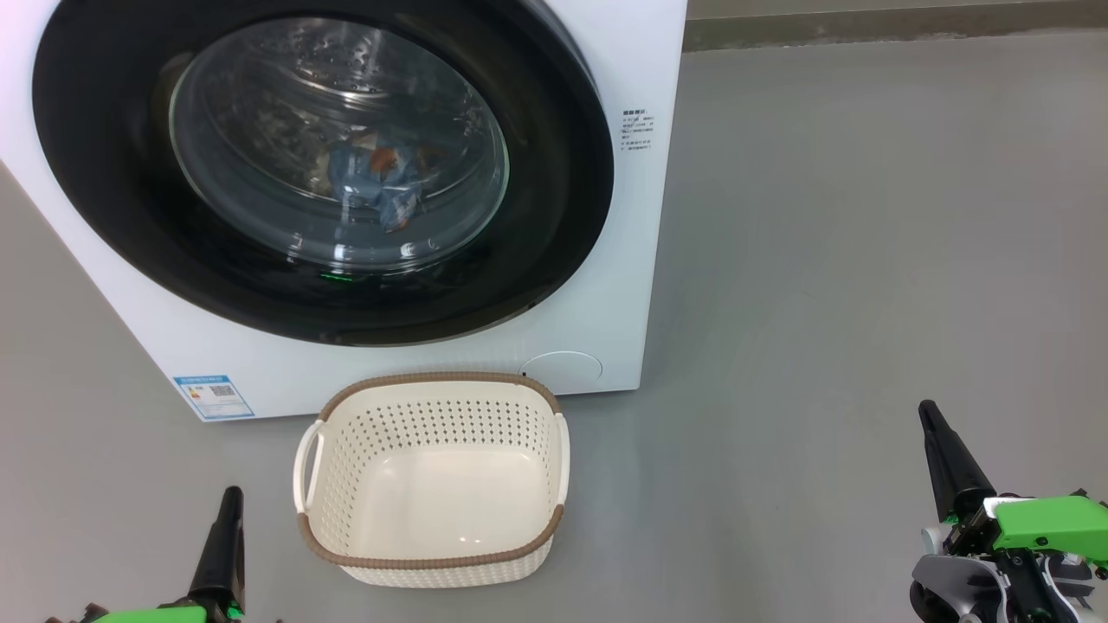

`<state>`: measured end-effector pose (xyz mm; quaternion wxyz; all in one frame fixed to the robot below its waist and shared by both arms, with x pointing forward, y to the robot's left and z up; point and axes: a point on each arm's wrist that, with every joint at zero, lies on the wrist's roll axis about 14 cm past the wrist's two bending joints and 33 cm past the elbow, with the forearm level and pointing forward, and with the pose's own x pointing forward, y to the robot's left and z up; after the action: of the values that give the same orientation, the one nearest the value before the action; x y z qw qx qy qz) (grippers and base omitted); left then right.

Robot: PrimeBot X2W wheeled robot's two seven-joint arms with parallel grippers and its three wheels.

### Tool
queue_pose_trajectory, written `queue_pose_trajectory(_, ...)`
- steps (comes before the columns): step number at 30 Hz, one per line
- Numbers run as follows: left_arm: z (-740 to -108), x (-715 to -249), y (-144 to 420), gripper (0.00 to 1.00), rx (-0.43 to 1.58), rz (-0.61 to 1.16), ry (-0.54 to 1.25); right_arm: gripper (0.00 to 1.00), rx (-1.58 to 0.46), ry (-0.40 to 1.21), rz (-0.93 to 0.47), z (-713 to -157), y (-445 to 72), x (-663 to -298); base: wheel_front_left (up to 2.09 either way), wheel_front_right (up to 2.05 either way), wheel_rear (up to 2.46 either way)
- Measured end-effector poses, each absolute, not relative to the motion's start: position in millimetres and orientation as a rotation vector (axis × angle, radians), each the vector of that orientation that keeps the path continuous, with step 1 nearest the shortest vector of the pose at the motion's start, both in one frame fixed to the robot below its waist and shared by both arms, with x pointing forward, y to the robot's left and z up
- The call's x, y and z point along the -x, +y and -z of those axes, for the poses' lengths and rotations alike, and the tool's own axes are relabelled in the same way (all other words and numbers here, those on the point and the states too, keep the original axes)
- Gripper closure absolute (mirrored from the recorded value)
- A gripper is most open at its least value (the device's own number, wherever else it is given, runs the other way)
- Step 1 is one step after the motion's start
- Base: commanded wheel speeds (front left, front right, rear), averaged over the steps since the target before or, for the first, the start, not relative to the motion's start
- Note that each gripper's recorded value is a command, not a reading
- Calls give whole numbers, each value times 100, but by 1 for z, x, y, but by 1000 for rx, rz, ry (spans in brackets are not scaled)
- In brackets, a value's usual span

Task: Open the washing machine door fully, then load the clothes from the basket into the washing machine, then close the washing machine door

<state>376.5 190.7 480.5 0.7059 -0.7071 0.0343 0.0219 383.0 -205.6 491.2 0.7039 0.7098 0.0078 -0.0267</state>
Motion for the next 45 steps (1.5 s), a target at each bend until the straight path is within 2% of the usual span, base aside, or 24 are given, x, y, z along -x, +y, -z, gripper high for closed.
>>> queue_pose_trajectory(45, -480, -377, 191, 100, 1572, -49, 76, 100, -1579, 20, 57, -491, -205, -383, 0, 0, 0)
